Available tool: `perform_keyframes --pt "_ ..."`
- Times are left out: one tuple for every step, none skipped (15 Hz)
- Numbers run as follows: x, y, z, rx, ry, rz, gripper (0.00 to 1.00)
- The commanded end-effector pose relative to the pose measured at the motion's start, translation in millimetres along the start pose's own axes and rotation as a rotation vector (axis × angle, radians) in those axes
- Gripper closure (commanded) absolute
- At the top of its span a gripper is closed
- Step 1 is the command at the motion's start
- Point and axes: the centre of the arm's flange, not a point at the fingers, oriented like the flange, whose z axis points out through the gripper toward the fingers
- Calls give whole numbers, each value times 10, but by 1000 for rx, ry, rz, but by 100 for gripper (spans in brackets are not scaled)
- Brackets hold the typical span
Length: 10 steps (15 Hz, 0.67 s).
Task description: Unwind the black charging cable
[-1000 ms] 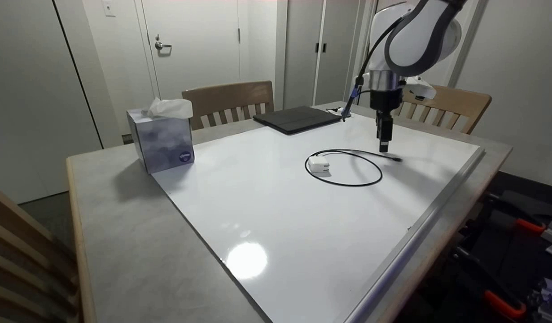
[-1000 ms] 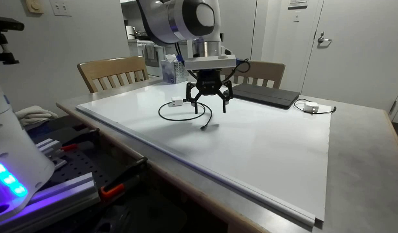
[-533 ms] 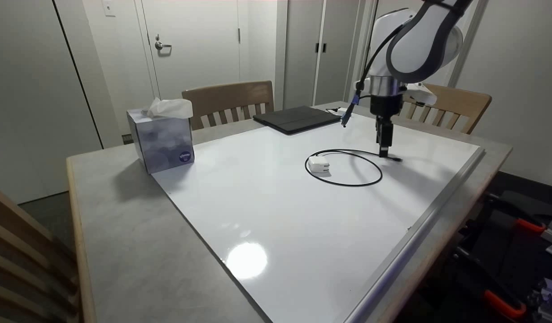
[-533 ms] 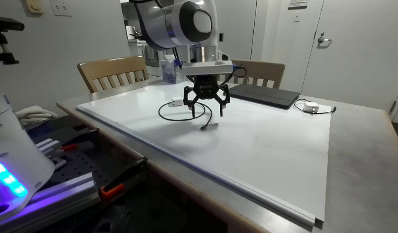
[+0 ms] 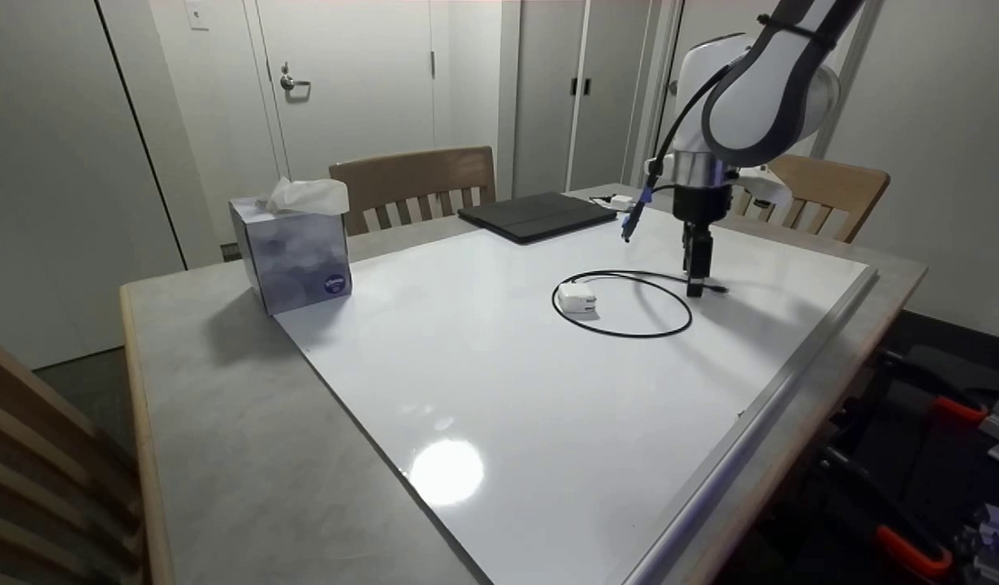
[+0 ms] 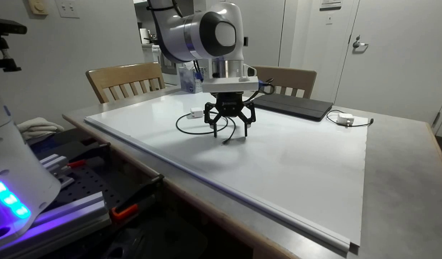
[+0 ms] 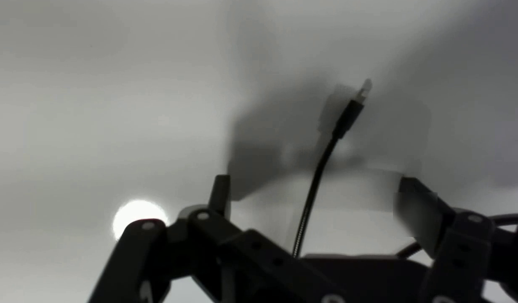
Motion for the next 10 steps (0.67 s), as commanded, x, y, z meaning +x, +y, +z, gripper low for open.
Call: perform_keyframes --pt "-56 14 96 10 27 2 16" --pt "-54 4 86 9 27 2 29" --pt "-49 -13 60 8 27 -1 36" --pt "-47 -28 62 8 28 -3 44" --pt "-44 -43 42 9 28 -6 50" --pt "-39 -56 41 9 30 -9 58" --pt "-40 -69 21 10 30 -11 64" --pt "-34 -82 24 11 31 -14 72" --pt "-36 -100 9 11 30 -16 77" --pt "-29 -104 10 10 31 -19 86"
